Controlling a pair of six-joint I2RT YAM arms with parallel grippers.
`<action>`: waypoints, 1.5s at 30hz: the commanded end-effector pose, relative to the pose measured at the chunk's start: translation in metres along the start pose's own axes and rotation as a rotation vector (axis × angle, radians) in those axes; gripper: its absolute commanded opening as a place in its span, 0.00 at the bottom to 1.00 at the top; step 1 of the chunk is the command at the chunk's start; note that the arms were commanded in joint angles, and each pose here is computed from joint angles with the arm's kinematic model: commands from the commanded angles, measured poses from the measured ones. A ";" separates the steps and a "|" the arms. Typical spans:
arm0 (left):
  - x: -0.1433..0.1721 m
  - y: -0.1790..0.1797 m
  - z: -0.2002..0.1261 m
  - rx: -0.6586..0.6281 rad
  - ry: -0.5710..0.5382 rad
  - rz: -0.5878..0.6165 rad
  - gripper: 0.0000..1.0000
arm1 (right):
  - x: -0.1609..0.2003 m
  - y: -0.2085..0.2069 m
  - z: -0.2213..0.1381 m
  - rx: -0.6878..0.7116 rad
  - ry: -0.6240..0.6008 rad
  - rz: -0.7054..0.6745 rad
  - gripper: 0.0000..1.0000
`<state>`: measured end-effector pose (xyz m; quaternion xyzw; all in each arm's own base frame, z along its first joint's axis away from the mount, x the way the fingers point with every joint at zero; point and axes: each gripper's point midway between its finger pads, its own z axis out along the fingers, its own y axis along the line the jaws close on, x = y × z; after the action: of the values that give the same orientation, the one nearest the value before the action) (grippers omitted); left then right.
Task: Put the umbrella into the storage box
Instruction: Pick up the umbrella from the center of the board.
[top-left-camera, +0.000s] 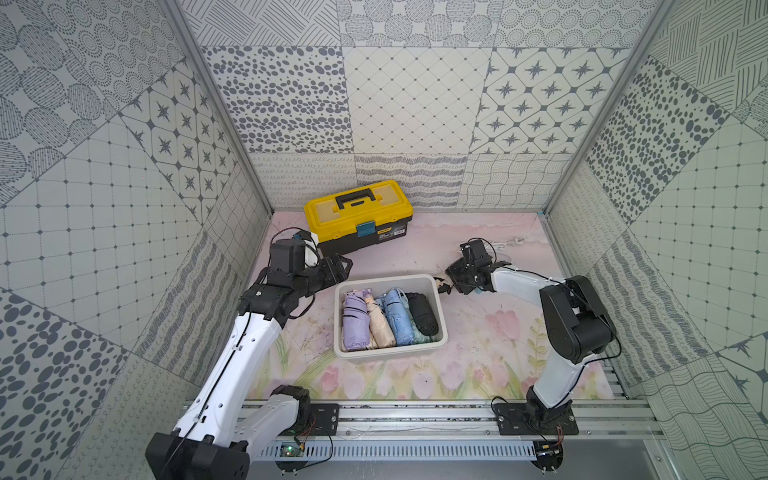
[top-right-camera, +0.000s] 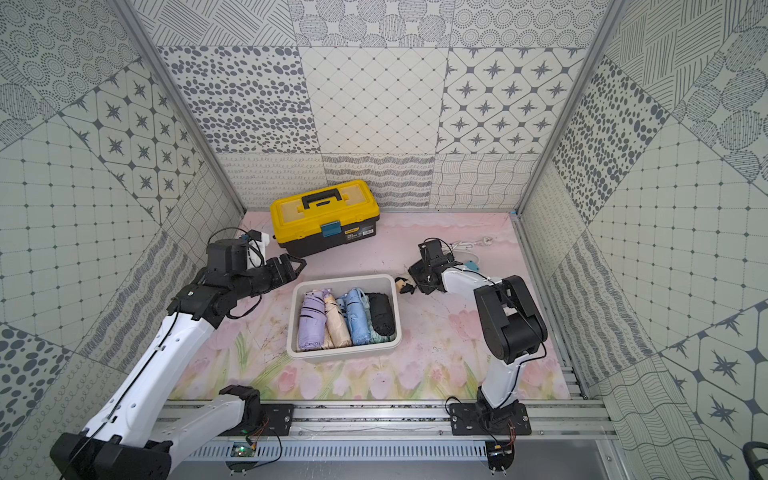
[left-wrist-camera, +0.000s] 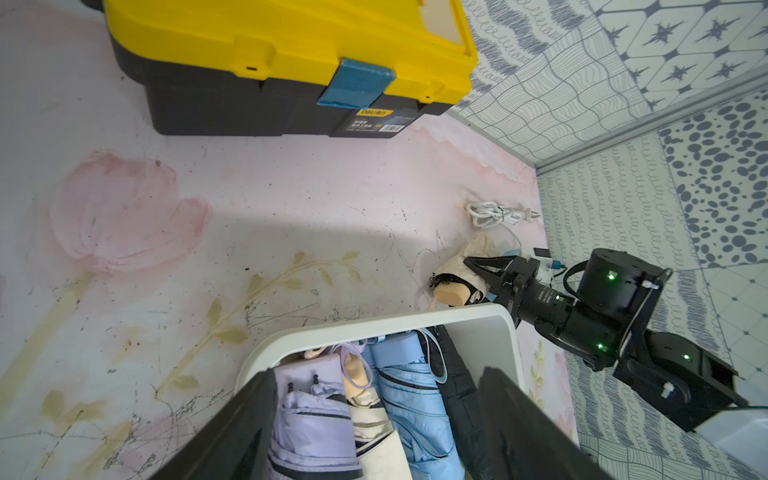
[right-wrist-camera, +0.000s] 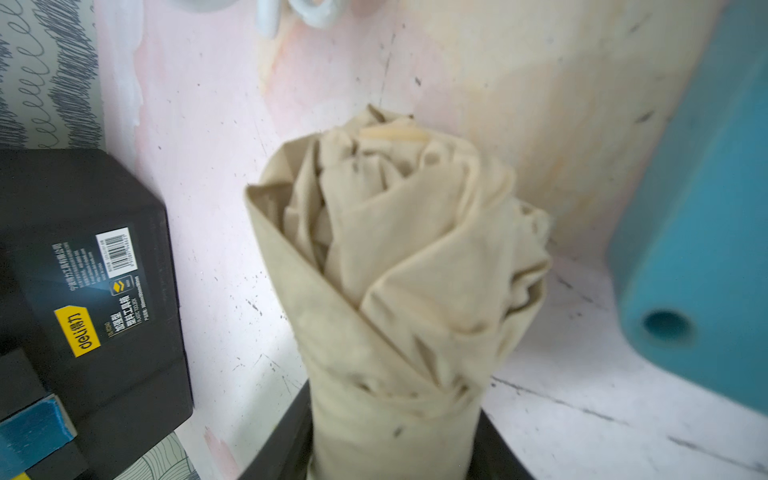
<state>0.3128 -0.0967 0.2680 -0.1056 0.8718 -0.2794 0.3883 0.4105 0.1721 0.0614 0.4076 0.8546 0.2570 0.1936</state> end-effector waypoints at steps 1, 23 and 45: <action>-0.028 -0.048 -0.008 0.159 -0.179 0.150 0.80 | -0.016 0.033 -0.046 -0.131 -0.066 0.019 0.36; 0.106 -0.261 -0.020 0.843 -0.442 1.257 0.91 | 0.011 0.018 -0.259 -0.426 -0.134 0.178 0.38; 0.153 -0.257 0.037 0.480 -0.465 1.673 0.99 | 0.099 0.044 -0.255 -0.504 0.008 0.213 0.40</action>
<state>0.2009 -0.3959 0.2869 0.6065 0.4947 -0.1654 0.6001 0.2292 0.1977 0.2538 0.4173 0.7603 0.4367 0.2388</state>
